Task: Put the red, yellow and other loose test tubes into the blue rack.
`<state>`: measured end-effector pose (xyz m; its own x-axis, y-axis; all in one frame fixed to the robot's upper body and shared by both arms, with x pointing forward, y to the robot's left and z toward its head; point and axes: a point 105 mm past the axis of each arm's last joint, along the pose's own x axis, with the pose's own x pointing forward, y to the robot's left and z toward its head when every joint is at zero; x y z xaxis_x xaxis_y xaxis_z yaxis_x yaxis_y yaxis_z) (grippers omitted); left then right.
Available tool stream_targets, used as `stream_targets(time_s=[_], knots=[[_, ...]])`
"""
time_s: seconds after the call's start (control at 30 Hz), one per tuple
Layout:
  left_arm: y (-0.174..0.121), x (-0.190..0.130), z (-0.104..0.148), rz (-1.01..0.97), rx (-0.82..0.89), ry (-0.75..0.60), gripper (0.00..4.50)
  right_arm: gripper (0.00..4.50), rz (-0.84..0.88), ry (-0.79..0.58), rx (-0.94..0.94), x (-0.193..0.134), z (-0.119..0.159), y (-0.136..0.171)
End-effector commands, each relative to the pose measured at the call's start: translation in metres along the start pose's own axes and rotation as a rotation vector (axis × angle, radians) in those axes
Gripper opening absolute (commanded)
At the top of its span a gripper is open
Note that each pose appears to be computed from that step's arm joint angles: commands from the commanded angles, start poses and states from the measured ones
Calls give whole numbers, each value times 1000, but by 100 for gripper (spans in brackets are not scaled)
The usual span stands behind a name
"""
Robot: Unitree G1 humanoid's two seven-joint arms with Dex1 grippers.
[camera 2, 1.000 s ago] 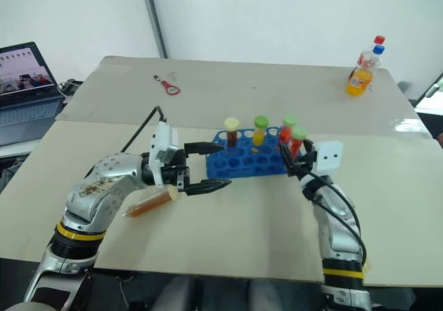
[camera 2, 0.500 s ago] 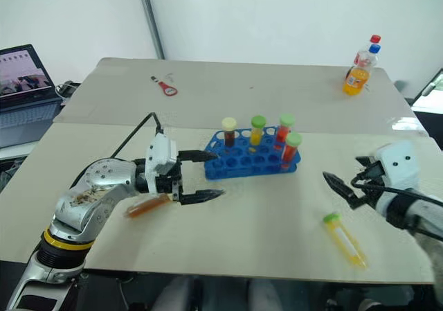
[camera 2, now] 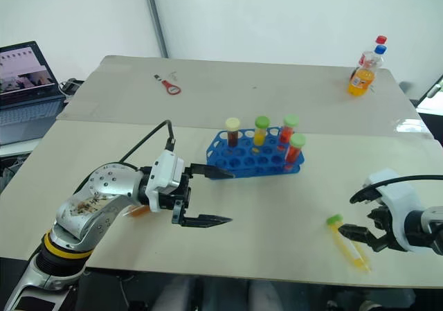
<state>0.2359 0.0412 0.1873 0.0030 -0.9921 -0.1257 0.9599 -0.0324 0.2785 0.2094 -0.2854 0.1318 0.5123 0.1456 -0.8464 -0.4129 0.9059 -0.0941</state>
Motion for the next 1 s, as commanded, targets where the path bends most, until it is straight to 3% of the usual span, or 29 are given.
stream_targets(time_s=[0.03, 0.2, 0.23, 0.53, 0.63, 0.8, 1.0], knots=[[-5, 7, 12, -20, 45, -31, 450, 448, 3, 13, -23, 9, 3, 0], [-5, 11, 13, -4, 48, -37, 450, 448, 25, 56, -52, 23, 1, 5], [-4, 11, 13, 0, 49, -38, 450, 395, 31, 63, -51, 24, 0, 5], [-1, 14, 13, 16, 54, -41, 450, 99, 66, 89, -83, 28, -3, 10], [3, 10, 11, 39, 46, -35, 450, 92, 72, 66, -90, 26, 2, 11], [21, -8, 2, 133, 23, -2, 450, 91, 140, -114, -118, 17, 34, 21], [39, -32, -7, 230, 20, 41, 450, 91, 190, -551, -136, 9, 95, 44]])
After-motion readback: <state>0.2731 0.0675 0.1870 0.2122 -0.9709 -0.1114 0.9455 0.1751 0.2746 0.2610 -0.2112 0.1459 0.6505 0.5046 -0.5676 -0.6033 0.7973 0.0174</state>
